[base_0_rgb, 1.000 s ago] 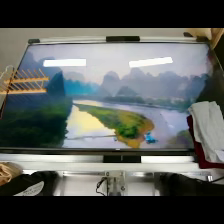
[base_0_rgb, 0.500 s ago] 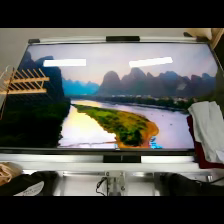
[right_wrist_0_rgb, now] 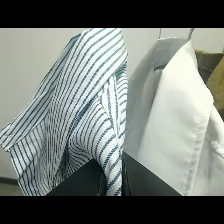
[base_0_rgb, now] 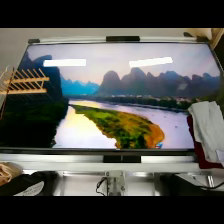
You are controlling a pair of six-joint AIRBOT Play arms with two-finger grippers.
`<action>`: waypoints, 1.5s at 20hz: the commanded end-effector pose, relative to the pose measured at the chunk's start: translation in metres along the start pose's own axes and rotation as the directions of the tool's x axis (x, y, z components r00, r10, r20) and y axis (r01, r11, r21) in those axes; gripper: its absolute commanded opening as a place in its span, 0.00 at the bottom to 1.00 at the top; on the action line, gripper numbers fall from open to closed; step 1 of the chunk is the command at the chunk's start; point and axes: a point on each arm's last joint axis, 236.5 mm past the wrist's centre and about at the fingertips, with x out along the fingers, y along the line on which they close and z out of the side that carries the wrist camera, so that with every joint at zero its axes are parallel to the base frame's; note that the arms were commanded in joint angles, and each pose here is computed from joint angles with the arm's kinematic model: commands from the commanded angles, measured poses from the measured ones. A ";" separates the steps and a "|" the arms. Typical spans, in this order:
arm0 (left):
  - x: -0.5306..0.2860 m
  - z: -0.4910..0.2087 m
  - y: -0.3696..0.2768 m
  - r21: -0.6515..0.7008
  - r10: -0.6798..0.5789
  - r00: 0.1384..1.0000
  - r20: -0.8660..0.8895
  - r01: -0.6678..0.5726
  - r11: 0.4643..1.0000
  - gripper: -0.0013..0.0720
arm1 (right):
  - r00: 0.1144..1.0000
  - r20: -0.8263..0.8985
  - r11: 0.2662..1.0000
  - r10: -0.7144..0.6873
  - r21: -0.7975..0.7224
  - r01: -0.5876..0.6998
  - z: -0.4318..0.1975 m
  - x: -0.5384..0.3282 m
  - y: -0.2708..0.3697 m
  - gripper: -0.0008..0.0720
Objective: Fold the shirts.
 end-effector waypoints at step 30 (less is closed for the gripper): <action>0.046 -0.097 0.037 -0.035 0.010 0.940 -0.341 -0.023 0.999 0.83 | 0.390 -0.910 0.990 0.139 0.143 -0.018 -0.190 -0.190 0.043 0.69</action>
